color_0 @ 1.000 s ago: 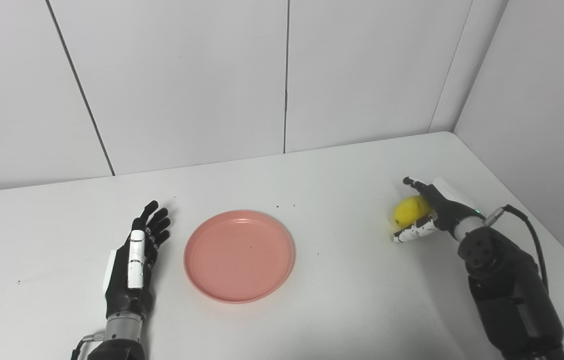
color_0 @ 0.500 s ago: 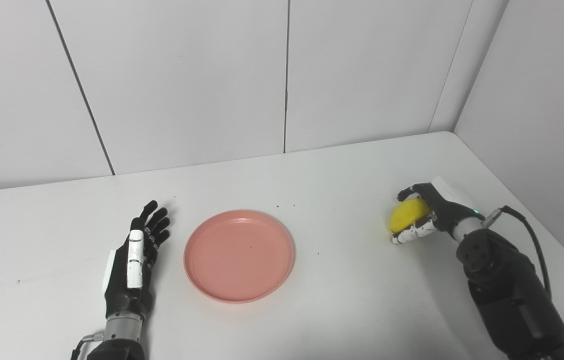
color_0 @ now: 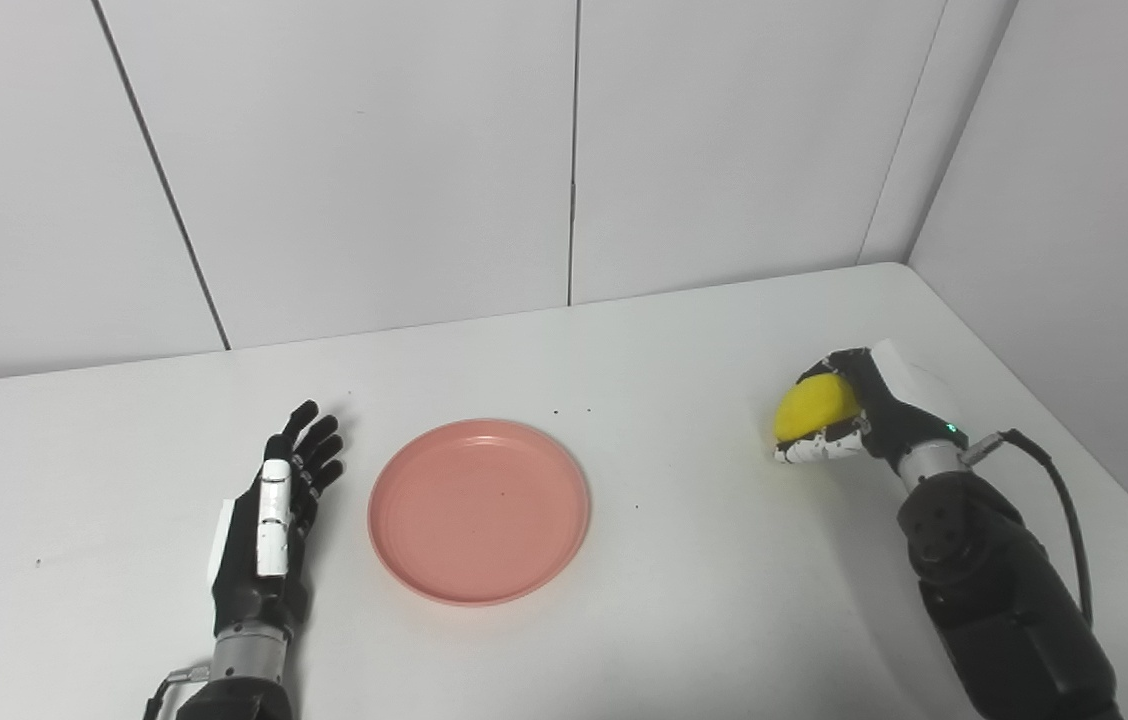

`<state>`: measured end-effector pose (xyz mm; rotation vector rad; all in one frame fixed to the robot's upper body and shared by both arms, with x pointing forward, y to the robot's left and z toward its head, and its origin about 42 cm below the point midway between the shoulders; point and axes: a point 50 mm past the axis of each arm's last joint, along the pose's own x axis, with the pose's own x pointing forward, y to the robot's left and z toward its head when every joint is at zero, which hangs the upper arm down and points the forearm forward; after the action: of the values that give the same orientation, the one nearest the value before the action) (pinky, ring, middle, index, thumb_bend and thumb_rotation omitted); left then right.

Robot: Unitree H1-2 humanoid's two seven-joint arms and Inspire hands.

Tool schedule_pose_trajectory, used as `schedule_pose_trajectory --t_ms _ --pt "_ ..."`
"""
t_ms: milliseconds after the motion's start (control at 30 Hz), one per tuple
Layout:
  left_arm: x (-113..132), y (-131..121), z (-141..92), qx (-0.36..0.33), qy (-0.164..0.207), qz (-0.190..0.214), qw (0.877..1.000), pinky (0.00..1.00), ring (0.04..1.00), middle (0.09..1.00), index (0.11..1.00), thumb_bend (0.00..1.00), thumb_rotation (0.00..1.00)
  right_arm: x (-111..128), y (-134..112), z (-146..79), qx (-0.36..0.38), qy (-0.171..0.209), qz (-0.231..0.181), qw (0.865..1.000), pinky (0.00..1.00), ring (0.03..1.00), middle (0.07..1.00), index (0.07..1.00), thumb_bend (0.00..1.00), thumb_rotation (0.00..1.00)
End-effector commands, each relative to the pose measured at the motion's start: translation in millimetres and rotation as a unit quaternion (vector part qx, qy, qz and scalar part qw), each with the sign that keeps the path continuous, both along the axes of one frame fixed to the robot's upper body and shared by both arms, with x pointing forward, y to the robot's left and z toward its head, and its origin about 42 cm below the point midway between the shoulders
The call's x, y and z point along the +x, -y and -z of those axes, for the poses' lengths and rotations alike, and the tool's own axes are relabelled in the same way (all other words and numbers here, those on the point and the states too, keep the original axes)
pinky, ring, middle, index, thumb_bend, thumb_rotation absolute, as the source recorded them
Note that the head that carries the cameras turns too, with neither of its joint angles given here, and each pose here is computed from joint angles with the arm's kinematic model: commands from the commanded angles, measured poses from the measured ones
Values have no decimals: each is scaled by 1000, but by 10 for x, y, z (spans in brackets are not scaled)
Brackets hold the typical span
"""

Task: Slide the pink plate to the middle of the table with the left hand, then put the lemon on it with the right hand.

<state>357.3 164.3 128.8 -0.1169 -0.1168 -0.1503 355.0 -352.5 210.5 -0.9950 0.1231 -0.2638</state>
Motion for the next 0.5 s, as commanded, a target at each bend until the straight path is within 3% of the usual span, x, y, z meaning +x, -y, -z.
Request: schedule_pose_trajectory --t_ms 0,133,200,300,433,467 --pt "24 59 -129 5 24 -1 1000 869 879 873 861 564 1000 4 -53 -265 -10 75 -17 997 162 432 480 487 518 0" --pt "8 78 -127 18 24 -8 1000 853 868 864 854 571 1000 -70 -248 -356 5 113 -30 993 164 443 428 511 514 0" --pt "0 87 -128 25 25 -11 999 848 862 861 853 575 1000 -100 -350 -392 16 134 -40 990 167 443 467 492 517 0" --pt "-8 99 -128 31 27 -14 999 852 859 858 850 575 1000 -141 -520 -429 37 161 -62 984 165 444 420 517 513 0" --pt "-22 119 -127 41 30 -18 999 845 856 853 846 569 1000 -157 -704 -461 53 181 -78 979 147 399 486 487 515 0" --pt "-26 125 -128 42 31 -17 998 845 858 856 849 570 1000 -156 -748 -469 57 186 -83 977 161 426 443 507 513 0"
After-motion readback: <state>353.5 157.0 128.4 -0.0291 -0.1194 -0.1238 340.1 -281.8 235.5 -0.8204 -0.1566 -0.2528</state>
